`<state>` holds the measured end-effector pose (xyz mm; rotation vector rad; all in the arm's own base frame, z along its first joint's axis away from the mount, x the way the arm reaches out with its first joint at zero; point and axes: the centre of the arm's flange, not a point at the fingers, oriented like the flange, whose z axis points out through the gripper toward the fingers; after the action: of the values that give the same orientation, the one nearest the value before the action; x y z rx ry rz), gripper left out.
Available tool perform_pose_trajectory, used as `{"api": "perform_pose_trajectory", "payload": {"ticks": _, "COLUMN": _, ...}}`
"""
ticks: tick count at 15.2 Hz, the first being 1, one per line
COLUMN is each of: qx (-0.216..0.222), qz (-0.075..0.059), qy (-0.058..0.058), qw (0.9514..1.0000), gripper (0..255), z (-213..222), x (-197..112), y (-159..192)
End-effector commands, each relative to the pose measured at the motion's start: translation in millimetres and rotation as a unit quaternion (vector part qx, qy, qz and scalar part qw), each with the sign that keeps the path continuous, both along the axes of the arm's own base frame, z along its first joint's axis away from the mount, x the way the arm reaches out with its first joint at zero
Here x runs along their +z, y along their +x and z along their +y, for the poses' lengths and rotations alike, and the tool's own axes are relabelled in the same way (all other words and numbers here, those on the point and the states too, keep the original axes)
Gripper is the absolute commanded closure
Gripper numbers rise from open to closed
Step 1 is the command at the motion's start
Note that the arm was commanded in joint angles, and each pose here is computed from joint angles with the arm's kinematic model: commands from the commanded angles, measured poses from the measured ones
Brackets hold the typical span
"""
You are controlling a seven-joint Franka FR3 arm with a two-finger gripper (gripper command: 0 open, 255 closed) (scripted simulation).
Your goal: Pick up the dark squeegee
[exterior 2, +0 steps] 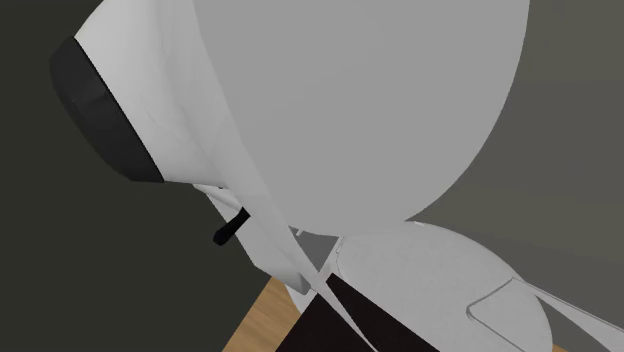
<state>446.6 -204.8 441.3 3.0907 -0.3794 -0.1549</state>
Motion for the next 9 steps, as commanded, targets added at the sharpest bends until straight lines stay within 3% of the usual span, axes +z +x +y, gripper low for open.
{"api": "perform_pose_trajectory", "payload": {"ticks": 1, "qx": -0.001, "qz": 0.006, "qy": 0.002, "qw": 1.0, "gripper": 255, "z": 1, "x": -3, "y": -1}}
{"api": "perform_pose_trajectory", "payload": {"ticks": 9, "qx": -0.001, "qz": 0.006, "qy": 0.002, "qw": 1.0, "gripper": 255, "z": 1, "x": 39, "y": -1}}
